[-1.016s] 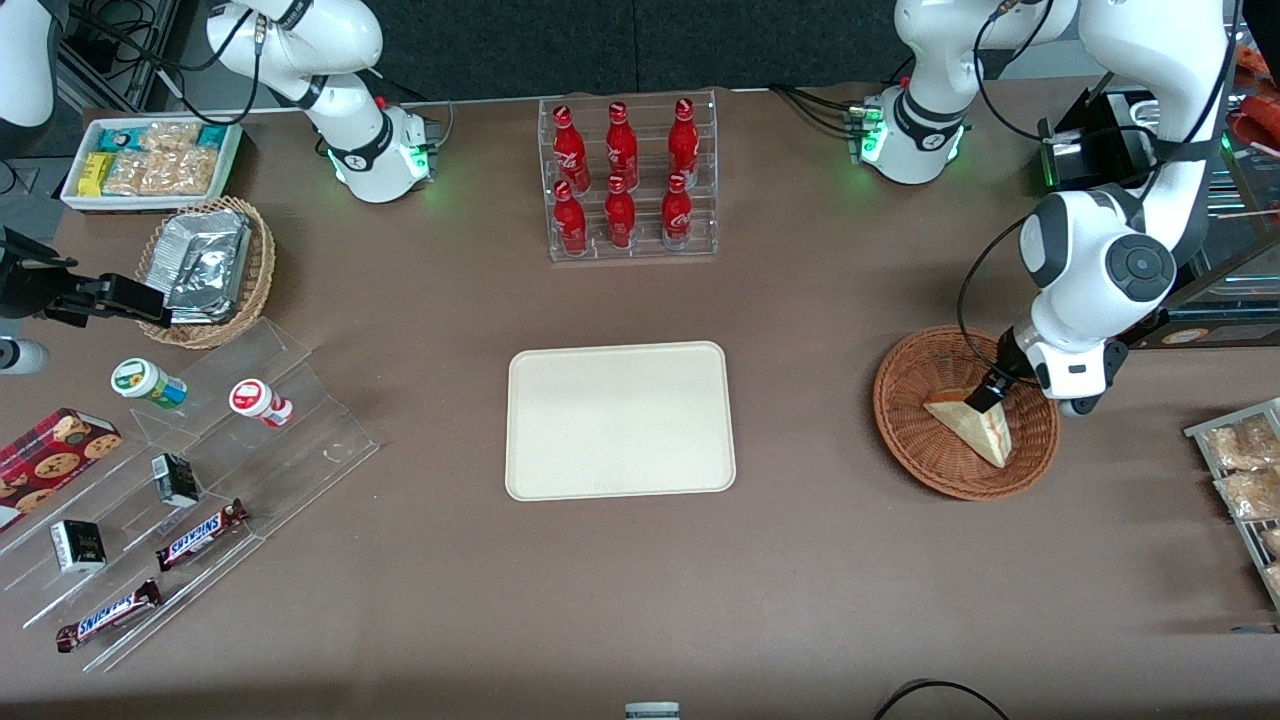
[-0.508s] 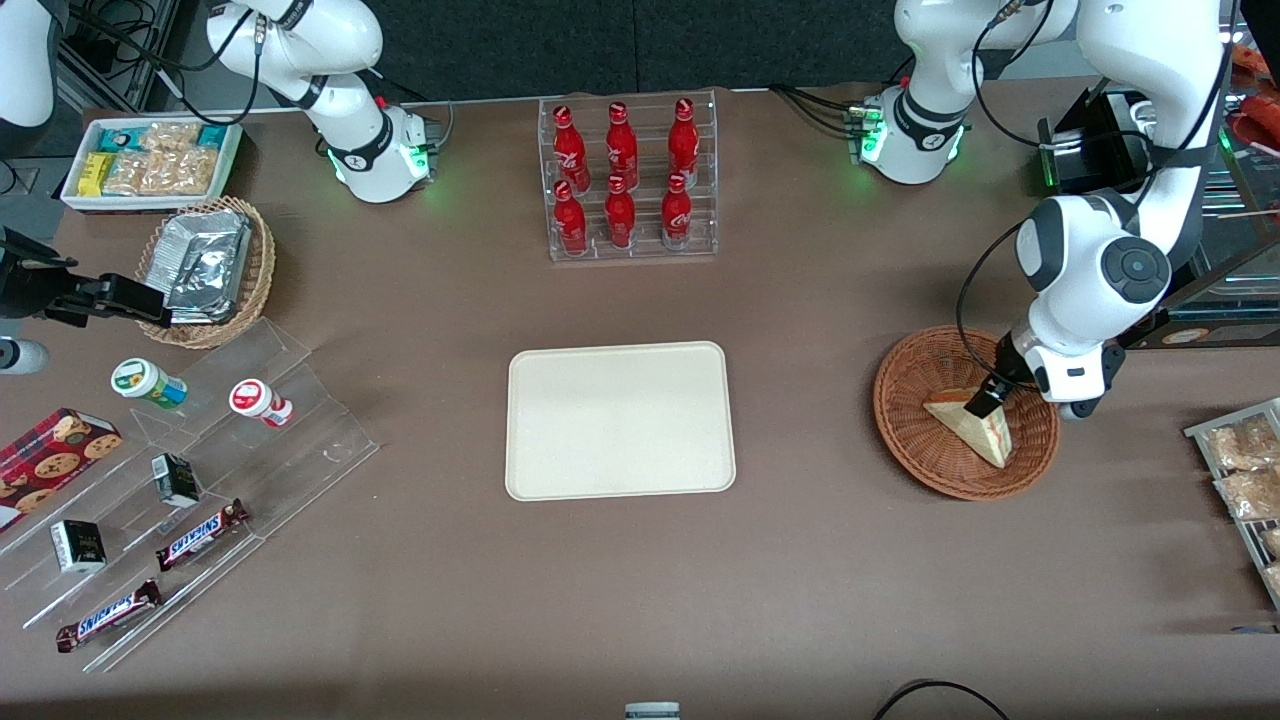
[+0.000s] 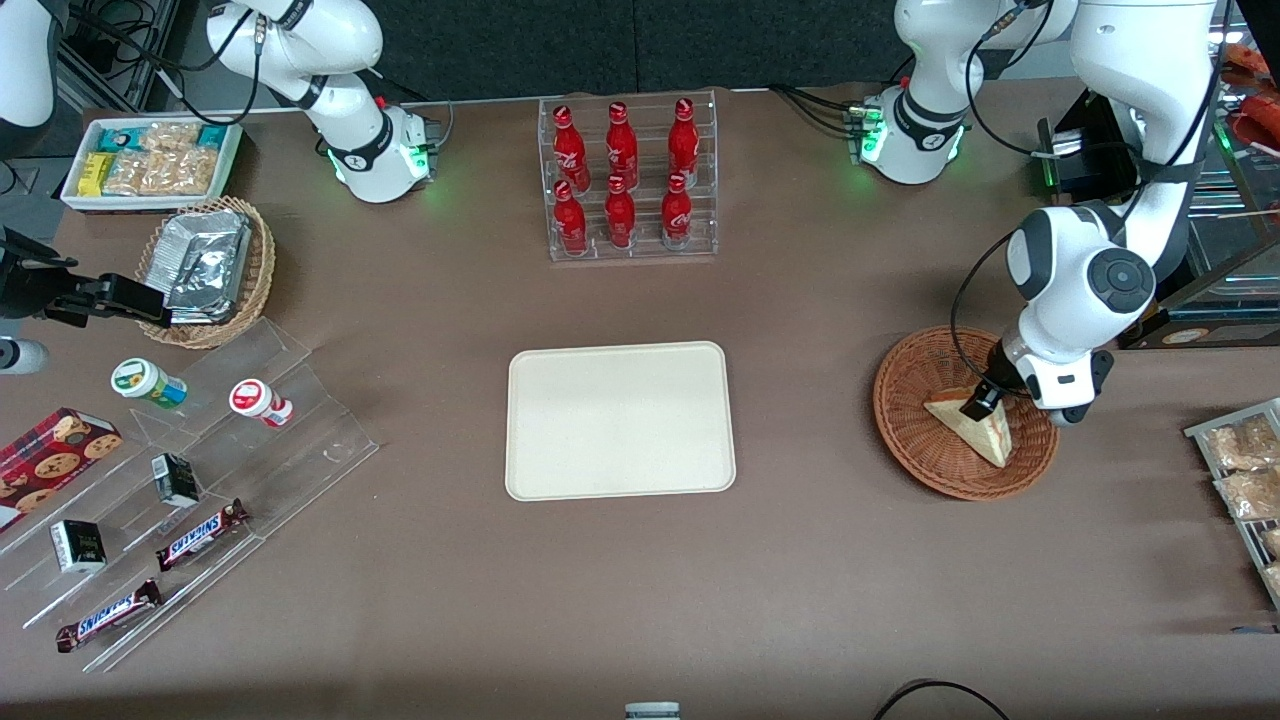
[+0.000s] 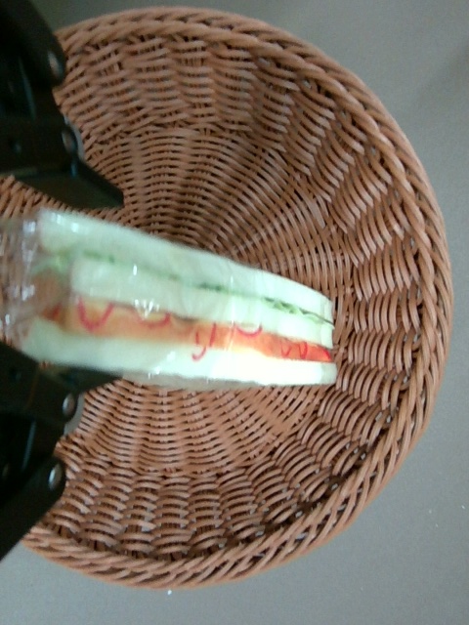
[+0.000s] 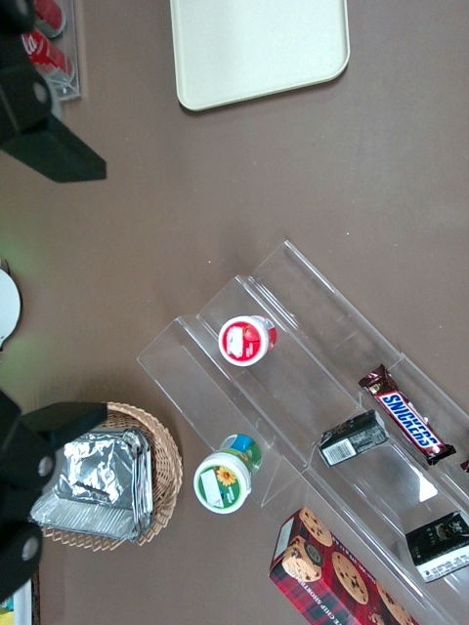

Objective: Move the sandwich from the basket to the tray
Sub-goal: 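Lower the left gripper and close it on the wrapped sandwich, then lift the sandwich and carry it with the left gripper over the tray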

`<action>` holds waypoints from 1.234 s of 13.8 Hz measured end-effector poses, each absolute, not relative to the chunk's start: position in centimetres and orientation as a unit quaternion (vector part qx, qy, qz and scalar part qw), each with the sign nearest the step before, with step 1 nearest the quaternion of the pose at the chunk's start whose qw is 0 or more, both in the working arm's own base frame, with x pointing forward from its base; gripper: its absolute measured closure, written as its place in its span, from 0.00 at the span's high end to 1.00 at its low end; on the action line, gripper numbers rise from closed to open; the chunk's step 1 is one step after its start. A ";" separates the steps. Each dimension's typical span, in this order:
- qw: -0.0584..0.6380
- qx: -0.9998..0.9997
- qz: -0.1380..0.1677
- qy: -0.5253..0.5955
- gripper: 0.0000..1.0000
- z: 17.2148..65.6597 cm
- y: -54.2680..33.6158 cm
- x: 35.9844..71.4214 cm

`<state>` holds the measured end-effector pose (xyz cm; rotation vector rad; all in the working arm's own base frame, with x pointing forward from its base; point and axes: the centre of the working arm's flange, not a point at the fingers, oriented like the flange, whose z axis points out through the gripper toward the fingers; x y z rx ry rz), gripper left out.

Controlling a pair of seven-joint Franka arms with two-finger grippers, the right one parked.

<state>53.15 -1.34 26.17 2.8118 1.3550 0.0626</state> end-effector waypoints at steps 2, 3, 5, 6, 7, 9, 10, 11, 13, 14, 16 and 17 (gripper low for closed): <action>0.015 0.901 0.028 0.433 0.41 26.9 -1.7 53.9; 0.016 0.902 0.030 0.430 0.32 27.5 -2.0 54.4; 0.010 0.907 0.013 0.421 0.26 29.1 -3.2 55.4; 0.005 0.910 0.002 0.415 0.24 30.3 -4.0 56.1; 0.001 0.914 -0.005 0.407 0.20 31.6 -4.8 56.7; -0.011 0.925 -0.010 0.380 0.15 34.1 -7.0 57.3; -0.020 0.932 -0.012 0.361 0.15 35.2 -8.6 57.4; -0.027 0.940 -0.013 0.340 0.15 36.3 -10.6 57.3; -0.029 0.956 -0.013 0.292 0.15 38.8 -16.0 56.7; -0.026 0.963 -0.013 0.269 0.15 39.9 -19.0 56.1; -0.016 0.974 -0.009 0.225 0.15 41.1 -24.3 54.5; -0.012 0.979 -0.009 0.205 0.15 41.4 -26.5 53.6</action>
